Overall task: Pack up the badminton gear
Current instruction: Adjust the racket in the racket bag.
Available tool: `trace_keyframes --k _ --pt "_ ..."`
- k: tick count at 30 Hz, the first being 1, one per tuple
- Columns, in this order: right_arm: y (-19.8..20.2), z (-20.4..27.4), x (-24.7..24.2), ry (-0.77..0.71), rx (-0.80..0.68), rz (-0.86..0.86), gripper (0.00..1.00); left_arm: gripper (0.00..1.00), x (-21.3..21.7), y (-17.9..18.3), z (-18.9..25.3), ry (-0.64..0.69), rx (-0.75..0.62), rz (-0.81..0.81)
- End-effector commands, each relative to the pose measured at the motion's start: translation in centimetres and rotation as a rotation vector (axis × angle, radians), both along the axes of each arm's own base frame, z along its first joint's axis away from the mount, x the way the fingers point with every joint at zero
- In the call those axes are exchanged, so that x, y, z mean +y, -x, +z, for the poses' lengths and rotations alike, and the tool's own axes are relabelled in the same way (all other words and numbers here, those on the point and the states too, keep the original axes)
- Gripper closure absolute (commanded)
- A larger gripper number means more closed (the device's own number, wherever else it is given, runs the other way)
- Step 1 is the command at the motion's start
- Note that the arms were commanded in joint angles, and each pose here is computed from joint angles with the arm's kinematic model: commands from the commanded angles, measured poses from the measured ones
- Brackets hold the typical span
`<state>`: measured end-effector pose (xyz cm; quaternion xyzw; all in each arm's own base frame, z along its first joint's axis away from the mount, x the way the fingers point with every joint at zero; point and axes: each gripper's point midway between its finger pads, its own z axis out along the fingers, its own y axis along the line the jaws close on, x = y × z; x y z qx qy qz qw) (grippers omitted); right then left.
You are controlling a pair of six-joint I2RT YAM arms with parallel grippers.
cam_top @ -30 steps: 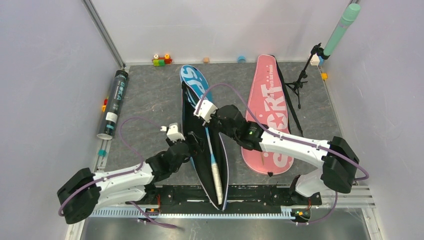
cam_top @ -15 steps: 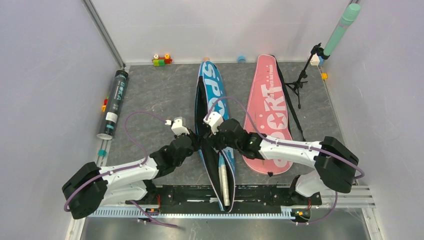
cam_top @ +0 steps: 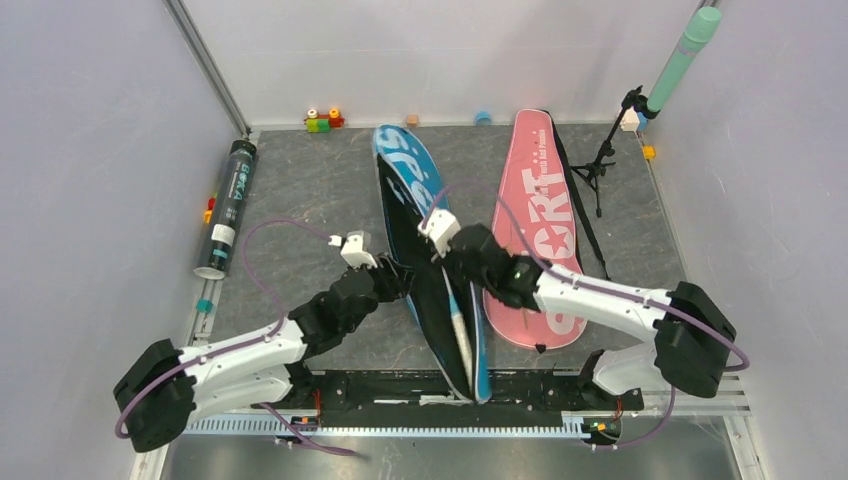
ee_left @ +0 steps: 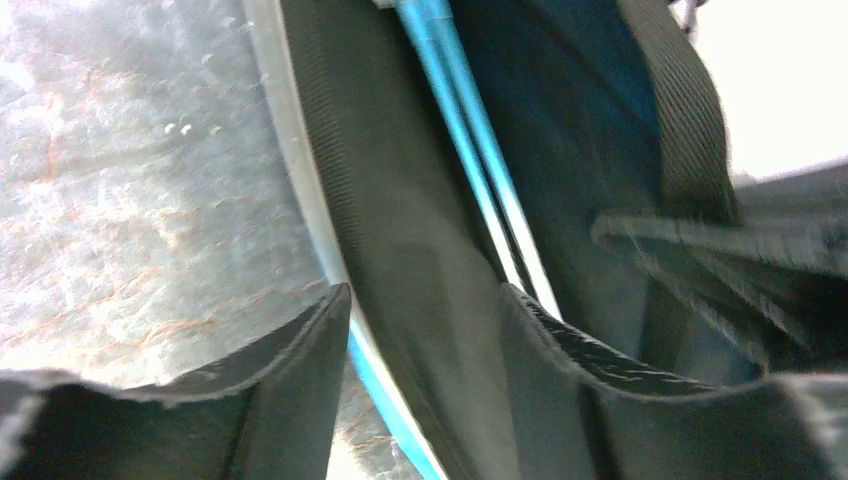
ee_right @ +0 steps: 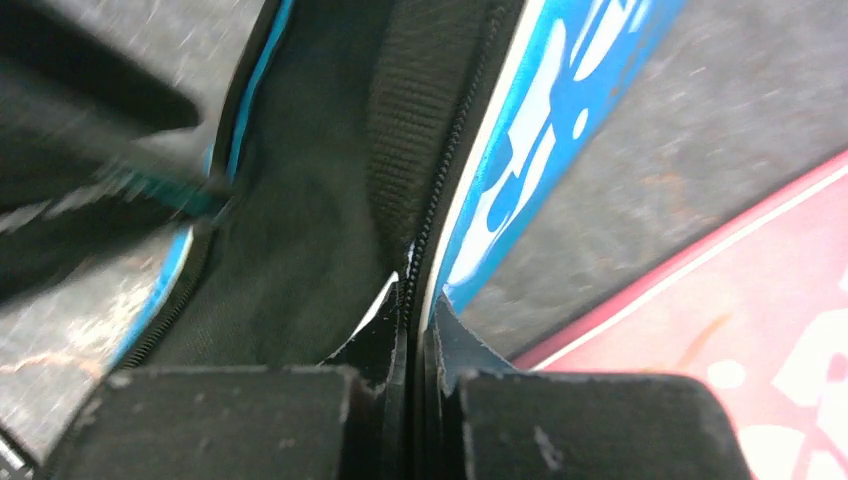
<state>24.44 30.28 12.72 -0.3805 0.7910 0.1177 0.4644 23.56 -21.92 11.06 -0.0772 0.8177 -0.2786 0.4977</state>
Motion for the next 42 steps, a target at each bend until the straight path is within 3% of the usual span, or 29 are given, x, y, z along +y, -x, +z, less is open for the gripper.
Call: trace_keyframes --k 1,3,7,11,13,19,23,27,32,42 --pt "-4.4 12.3 2.2 -0.062 -0.247 0.184 1.0 0.22 -1.3 -0.2 9.4 0.033 -0.258 -0.126" --pt "-4.4 15.7 2.9 -0.023 -0.292 0.287 1.0 0.01 -0.6 0.4 13.3 0.018 -0.366 -0.162" --pt "-4.4 20.0 3.6 0.001 -0.292 0.458 1.0 0.0 1.5 2.8 22.5 -0.006 -0.614 -0.235" --pt "-6.3 20.7 1.7 0.065 -0.278 0.496 1.0 0.0 2.4 6.2 31.3 -0.111 -0.885 -0.378" --pt "-7.2 20.5 0.3 0.085 -0.265 0.514 1.0 0.0 1.8 6.7 33.1 -0.243 -0.957 -0.466" --pt "-7.8 16.5 -4.3 0.16 -0.196 0.659 1.0 0.0 -2.6 6.6 33.0 -0.693 -1.153 -0.841" --pt "-7.9 13.2 -6.8 0.209 -0.117 0.657 1.0 0.0 -4.2 6.4 31.7 -0.867 -1.232 -1.012" --pt "-7.6 10.5 -8.9 0.228 -0.053 0.673 1.0 0.0 -4.8 5.4 27.7 -1.041 -1.239 -1.147" --pt "-7.7 8.9 -11.1 0.214 0.005 0.661 1.0 0.0 -2.0 3.3 20.2 -1.235 -1.039 -1.288" --pt "-9.0 7.7 -12.0 0.143 0.142 0.624 1.0 0.0 4.5 2.5 7.5 -1.182 -0.622 -1.534"
